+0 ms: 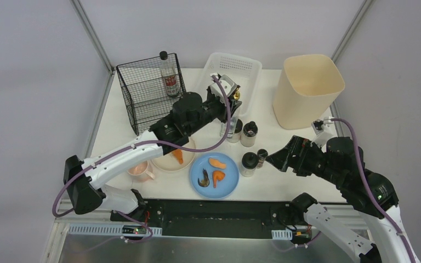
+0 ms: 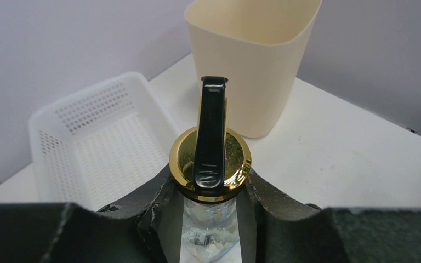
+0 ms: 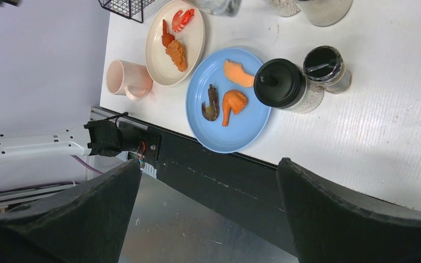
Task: Clear the kitchen counter
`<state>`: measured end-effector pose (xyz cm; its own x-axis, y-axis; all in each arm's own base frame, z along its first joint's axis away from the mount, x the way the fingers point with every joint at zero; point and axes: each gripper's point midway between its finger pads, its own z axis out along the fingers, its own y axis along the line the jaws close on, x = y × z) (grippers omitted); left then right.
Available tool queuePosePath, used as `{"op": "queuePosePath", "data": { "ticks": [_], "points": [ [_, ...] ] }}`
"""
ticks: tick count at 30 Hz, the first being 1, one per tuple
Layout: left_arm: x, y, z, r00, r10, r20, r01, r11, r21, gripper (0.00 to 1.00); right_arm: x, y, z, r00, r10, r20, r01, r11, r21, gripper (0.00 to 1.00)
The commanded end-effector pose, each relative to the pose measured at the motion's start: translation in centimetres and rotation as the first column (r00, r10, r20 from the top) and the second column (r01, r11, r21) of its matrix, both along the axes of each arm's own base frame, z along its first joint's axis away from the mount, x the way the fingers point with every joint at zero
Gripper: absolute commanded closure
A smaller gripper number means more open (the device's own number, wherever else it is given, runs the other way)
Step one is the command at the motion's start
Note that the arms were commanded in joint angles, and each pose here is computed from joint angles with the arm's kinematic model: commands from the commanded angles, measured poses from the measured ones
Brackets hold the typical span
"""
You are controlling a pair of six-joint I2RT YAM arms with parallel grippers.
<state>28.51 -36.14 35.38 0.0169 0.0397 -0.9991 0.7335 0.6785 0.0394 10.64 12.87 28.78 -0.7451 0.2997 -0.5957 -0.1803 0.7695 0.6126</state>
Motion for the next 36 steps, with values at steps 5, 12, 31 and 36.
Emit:
{"op": "queuePosePath", "data": {
  "ticks": [5, 12, 31, 36],
  "points": [
    [0.4, 4.6, 11.6, 0.972, 0.137, 0.192, -0.122, 0.989, -0.087, 1.0, 0.2, 1.3, 0.8, 0.999, 0.033, 0.01, -0.033, 0.998, 0.056, 0.01],
    [4.6, 8.4, 13.3, 0.958, 0.247, 0.143, -0.229, 0.964, -0.135, 1.0, 0.4, 1.1, 0.6, 1.0, 0.021, 0.012, -0.022, 0.999, 0.046, 0.01],
    [13.5, 21.4, 18.8, 0.798, 0.578, 0.17, -0.542, 0.812, -0.215, 1.0, 0.2, 2.0, 0.9, 0.996, 0.077, 0.051, -0.081, 0.993, 0.081, 0.01],
    [15.0, 23.6, 19.7, 0.765, 0.618, 0.183, -0.588, 0.785, -0.195, 1.0, 0.6, 2.9, 1.3, 0.993, 0.103, 0.065, -0.109, 0.989, 0.099, 0.01]
  ]
}}
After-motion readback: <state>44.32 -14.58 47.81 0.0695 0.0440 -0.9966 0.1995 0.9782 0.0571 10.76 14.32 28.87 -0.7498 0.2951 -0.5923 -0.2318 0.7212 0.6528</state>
